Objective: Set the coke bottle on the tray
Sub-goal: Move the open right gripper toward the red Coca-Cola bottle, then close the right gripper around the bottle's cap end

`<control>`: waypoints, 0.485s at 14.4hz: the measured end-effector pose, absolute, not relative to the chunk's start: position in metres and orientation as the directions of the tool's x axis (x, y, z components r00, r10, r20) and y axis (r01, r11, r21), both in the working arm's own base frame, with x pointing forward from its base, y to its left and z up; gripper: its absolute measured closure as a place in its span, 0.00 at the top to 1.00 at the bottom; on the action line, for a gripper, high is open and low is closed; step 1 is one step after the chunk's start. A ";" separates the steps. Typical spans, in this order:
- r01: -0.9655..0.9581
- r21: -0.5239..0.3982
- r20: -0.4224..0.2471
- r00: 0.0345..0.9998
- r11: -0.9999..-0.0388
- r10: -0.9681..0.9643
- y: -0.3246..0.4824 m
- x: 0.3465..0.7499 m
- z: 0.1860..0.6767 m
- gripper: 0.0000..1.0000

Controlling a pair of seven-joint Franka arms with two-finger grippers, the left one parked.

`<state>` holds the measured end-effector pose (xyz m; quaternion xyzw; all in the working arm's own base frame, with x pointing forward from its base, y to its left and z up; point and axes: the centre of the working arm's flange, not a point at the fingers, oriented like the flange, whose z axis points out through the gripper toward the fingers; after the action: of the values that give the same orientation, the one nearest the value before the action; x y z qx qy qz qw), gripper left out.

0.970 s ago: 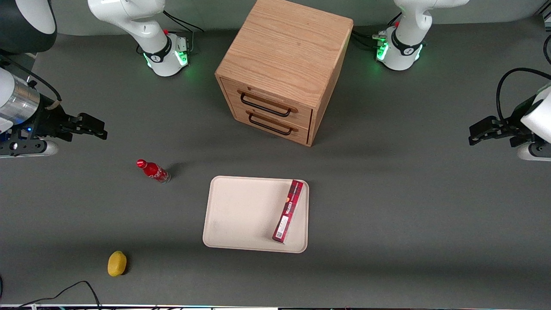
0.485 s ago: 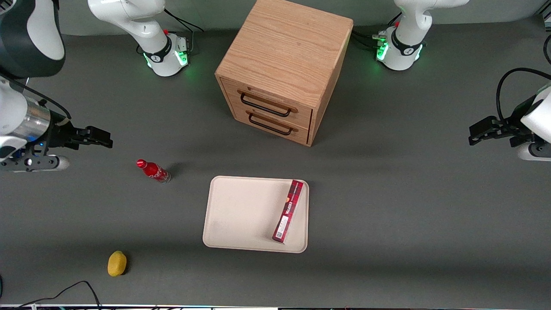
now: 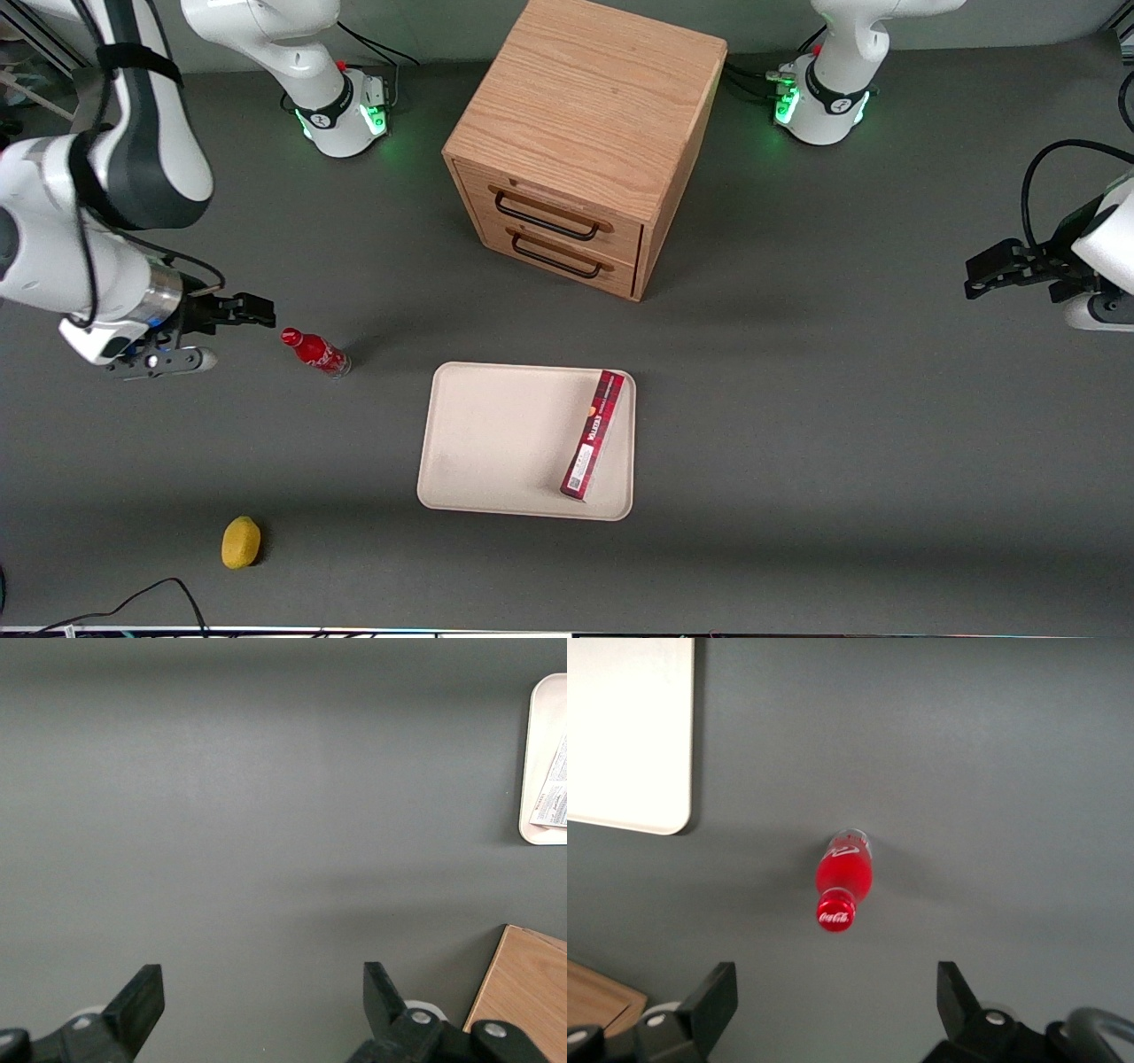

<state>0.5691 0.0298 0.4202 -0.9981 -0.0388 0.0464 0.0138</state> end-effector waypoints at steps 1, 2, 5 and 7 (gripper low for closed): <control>0.080 -0.031 -0.071 0.994 -0.996 0.082 0.029 0.558 0.407 1.00; 0.081 -0.031 -0.050 0.995 -0.996 0.083 0.028 0.549 0.396 1.00; 0.081 -0.026 0.006 0.997 -0.996 0.081 0.026 0.536 0.368 1.00; 0.082 -0.023 0.029 0.996 -0.996 0.081 0.026 0.535 0.355 0.98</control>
<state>0.5350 0.0261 0.3553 -0.9990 -0.0406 -0.0142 0.0123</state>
